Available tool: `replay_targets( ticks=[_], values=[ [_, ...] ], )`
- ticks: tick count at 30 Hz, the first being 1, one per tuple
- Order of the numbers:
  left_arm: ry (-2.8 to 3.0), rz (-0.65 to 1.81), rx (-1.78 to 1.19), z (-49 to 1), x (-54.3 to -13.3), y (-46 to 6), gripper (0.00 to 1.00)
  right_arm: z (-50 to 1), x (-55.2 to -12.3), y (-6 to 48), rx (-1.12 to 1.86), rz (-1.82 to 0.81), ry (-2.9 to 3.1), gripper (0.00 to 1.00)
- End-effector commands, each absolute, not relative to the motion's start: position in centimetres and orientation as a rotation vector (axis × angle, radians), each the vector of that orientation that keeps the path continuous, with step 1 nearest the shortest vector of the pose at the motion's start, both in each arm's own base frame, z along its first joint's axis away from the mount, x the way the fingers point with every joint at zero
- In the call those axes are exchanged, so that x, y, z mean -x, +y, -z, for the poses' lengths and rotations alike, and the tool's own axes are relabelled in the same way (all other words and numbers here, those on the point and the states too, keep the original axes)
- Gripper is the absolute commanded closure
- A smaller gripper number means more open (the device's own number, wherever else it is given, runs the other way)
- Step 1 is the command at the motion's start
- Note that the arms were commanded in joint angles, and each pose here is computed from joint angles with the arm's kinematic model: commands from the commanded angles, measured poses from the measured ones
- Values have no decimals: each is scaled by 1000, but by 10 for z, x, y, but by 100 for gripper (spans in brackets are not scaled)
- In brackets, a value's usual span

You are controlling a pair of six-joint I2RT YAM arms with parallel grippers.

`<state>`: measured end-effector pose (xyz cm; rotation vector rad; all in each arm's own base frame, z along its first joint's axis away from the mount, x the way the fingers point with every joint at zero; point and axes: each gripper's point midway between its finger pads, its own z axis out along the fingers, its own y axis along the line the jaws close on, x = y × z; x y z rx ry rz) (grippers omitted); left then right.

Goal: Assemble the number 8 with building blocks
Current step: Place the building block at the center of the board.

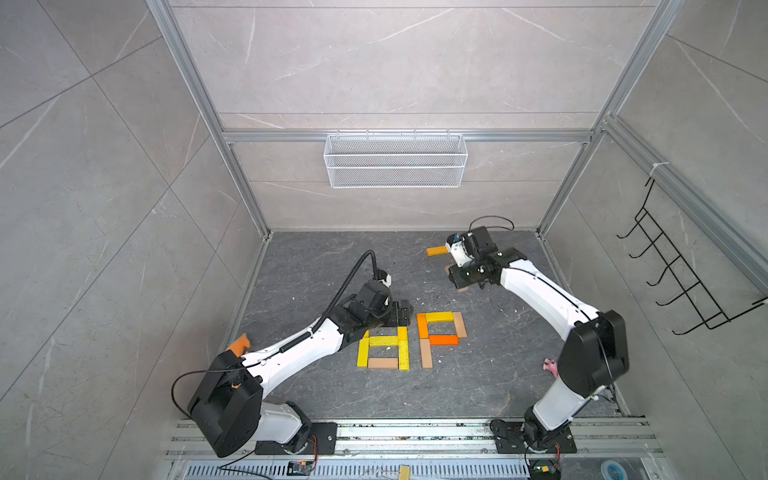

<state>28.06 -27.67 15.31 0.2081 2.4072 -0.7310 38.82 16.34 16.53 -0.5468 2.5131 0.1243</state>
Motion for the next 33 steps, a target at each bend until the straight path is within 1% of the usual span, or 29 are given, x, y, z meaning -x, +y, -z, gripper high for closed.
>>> replay_targets(
  ticks=[1,8,16,25,33],
  values=[
    [2302,846,-360,-179,-270,-288,2,-165,-365,155,391,-103,2493,70],
    [2233,985,-561,-186,-238,-295,2,-130,-291,141,266,-124,2546,71],
    [2232,1010,-547,-180,-230,-291,2,-86,-229,130,165,-108,2616,71],
    [2224,998,-538,-183,-230,-288,2,-48,-210,137,112,-128,2711,71],
    [2227,983,-528,-182,-231,-286,2,-28,-210,132,95,-48,2744,72]
  ],
)
